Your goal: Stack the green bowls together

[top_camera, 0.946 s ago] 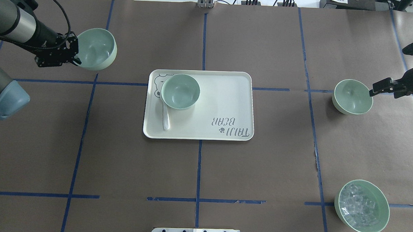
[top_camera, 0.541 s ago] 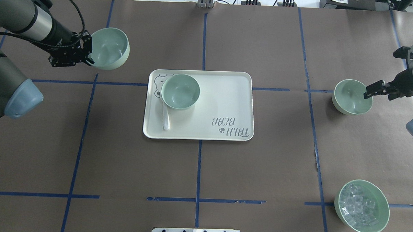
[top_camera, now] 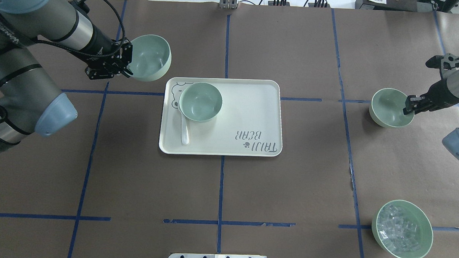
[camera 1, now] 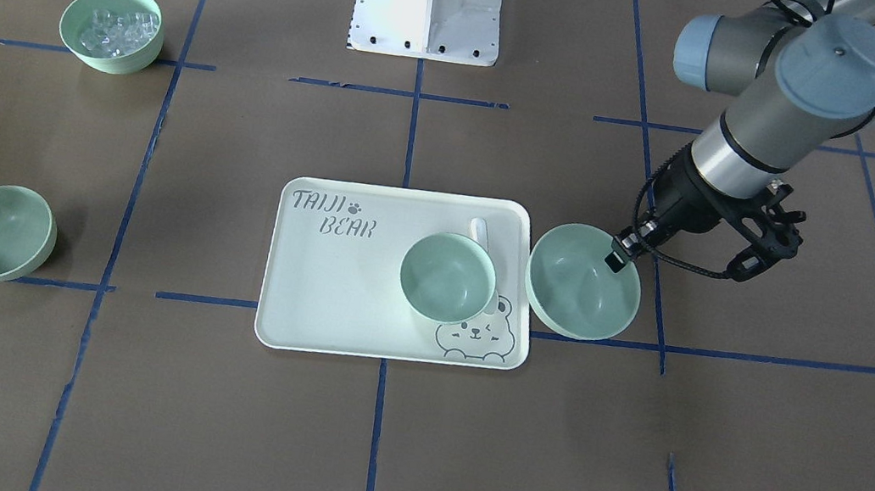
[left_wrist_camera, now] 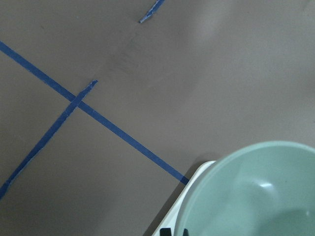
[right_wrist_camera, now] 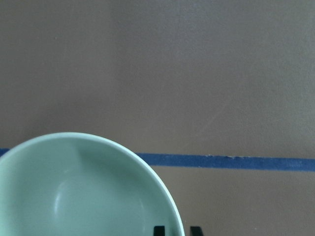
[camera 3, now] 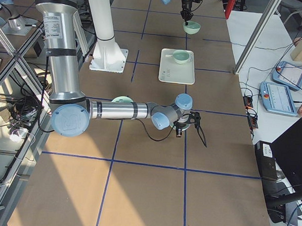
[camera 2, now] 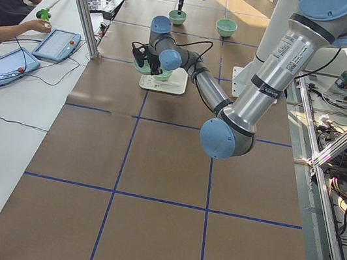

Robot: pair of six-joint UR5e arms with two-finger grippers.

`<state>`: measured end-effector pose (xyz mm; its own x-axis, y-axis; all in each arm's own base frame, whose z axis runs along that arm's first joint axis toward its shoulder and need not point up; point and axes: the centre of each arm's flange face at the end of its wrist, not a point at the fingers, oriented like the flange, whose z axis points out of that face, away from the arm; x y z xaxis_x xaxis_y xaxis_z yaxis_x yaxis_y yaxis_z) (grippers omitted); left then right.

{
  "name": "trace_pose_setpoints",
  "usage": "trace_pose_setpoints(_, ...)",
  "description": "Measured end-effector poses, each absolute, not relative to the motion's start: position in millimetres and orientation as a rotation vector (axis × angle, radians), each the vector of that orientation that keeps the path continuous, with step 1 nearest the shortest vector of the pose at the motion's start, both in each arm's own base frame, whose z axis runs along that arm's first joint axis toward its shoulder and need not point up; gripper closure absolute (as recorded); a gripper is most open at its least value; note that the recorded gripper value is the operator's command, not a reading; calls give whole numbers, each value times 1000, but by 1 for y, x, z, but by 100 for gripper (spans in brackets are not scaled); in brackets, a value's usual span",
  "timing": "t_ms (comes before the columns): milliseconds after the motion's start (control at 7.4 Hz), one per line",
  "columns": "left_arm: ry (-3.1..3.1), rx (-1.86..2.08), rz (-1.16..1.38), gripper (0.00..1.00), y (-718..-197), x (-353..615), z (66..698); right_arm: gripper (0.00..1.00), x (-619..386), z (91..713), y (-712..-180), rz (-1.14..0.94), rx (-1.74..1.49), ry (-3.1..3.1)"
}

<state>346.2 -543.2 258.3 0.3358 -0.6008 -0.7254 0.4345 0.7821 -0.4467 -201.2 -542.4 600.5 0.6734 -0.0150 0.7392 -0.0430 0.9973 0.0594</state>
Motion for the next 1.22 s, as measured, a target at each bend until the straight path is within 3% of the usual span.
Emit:
trace_pose_setpoints(946,963,-175,-718,100,-509,497,224,100,-154,539,-587,67,32,-1000)
trace_pose_setpoints(1081,959,-172,-715,1,-506,503,225,100,-148,533,-591,72,34,-1012)
trace_pose_setpoints(1216,957,-170,-712,0,-505,504,226,100,-146,528,-594,75,35,-1016)
